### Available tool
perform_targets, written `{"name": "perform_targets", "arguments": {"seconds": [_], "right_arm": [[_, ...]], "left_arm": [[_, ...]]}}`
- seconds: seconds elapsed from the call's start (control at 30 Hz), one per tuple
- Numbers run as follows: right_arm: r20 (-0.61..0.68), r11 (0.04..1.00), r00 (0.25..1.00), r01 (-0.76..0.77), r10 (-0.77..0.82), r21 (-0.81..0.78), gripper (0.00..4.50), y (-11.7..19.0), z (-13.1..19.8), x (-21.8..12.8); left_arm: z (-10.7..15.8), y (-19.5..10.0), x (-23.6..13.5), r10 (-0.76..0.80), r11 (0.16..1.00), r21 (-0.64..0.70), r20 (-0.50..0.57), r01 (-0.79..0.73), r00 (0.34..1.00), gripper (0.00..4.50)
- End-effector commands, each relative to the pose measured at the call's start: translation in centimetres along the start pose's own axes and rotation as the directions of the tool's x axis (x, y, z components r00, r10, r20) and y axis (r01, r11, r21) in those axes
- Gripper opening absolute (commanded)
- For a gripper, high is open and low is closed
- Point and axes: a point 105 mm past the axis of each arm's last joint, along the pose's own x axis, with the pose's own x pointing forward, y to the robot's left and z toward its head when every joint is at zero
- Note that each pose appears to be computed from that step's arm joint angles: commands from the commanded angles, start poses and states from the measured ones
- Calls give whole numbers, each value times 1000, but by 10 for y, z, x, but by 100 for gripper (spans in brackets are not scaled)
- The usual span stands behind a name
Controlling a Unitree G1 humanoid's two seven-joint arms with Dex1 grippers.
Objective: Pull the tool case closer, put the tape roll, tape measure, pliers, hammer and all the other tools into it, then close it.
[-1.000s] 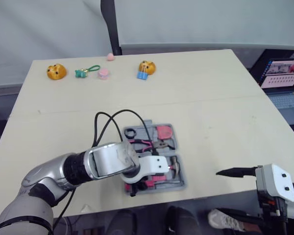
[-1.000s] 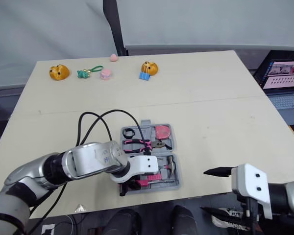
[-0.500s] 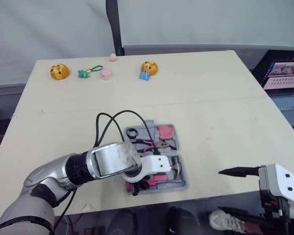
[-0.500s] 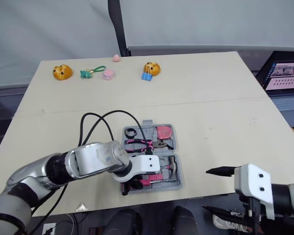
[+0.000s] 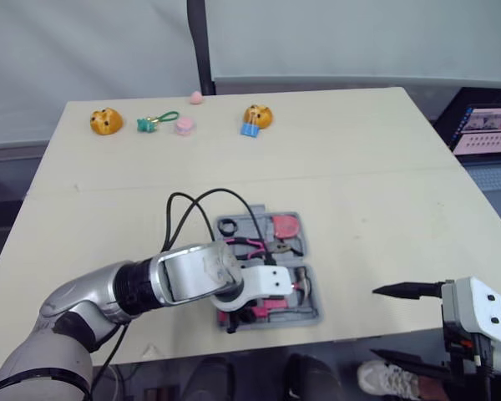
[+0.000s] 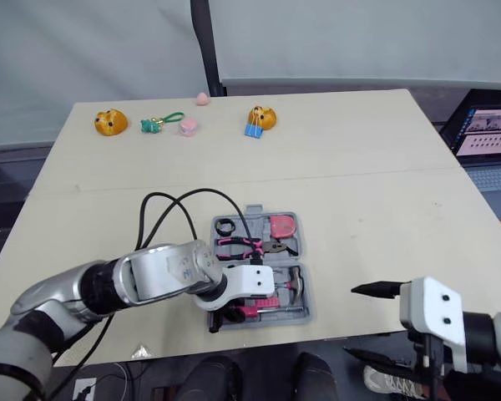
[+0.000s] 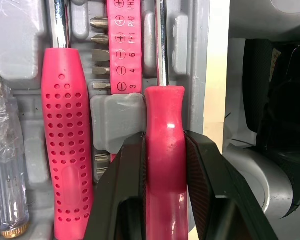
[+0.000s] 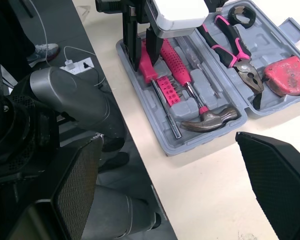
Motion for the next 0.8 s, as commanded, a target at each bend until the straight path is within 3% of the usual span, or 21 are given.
{"name": "perform_targets", "arguments": {"seconds": [0.03, 0.3, 0.57, 0.8], "right_arm": [[16, 1000, 1000, 9, -8, -14, 450, 0, 3, 1], [17, 1000, 1000, 17, -17, -12, 450, 1, 3, 0], [18, 1000, 1000, 18, -17, -9, 450, 2, 1, -1], [35, 1000, 999, 11, -10, -19, 450, -2, 2, 3]], "left_arm": [[0, -1, 6, 0, 1000, 13, -6, 0, 1000, 59], [3, -2, 6, -9, 1000, 25, -3, 9, 1000, 59], [1, -6, -11, -55, 998, -39, 23, 56, 998, 447], [-5, -2, -43, -80, 983, -148, 165, 105, 983, 447]]}}
